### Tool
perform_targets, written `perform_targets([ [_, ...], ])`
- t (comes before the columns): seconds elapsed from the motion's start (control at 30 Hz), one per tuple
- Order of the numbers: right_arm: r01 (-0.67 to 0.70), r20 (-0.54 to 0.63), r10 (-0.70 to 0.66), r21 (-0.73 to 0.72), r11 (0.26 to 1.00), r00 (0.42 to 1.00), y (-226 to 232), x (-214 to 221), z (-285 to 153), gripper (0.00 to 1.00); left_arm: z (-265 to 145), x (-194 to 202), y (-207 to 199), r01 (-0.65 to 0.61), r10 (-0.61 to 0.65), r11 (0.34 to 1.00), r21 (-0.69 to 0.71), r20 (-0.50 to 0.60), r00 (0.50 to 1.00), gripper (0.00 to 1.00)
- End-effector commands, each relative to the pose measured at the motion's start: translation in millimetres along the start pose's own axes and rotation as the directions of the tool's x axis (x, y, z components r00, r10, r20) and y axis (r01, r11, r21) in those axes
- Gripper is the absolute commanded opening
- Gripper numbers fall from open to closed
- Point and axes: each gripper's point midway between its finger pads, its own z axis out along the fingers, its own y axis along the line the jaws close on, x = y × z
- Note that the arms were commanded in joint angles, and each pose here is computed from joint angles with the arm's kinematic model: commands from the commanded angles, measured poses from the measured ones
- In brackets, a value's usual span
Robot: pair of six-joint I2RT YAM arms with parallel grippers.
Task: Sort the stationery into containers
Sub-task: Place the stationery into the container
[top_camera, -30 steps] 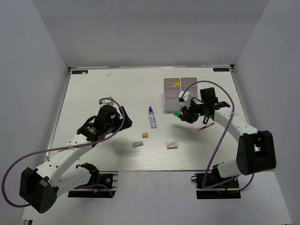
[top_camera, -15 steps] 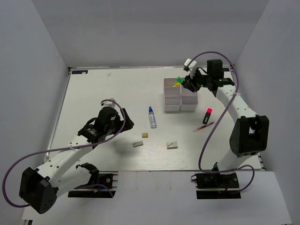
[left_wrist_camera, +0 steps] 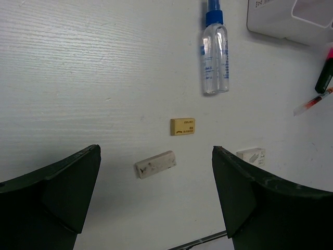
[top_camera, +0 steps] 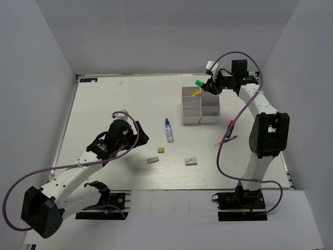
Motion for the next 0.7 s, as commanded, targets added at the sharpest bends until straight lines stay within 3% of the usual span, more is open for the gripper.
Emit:
perform_targets([
  [0.0, 0.074, 0.052, -0.072, -0.042, 0.996, 0.996, -2, -9, 2, 0.00, -4, -2, -2, -0.005, 0.005, 1.000, 0.025, 0.013, 1.000, 0.97],
  [0.43, 0.051, 0.072, -0.046, -0.059, 0.997, 0.996, -18, 16, 8, 0.00, 1, 0, -2, -0.007, 0.007, 1.000, 0.012, -0.001, 1.000, 0.97],
  [0.67, 0.103, 0.070, -0.098, -0.084, 0.991, 0.993, -20, 28, 15, 0.00, 3, 0, -2, -0.008, 0.009, 1.000, 0.005, -0.009, 1.000, 0.97],
])
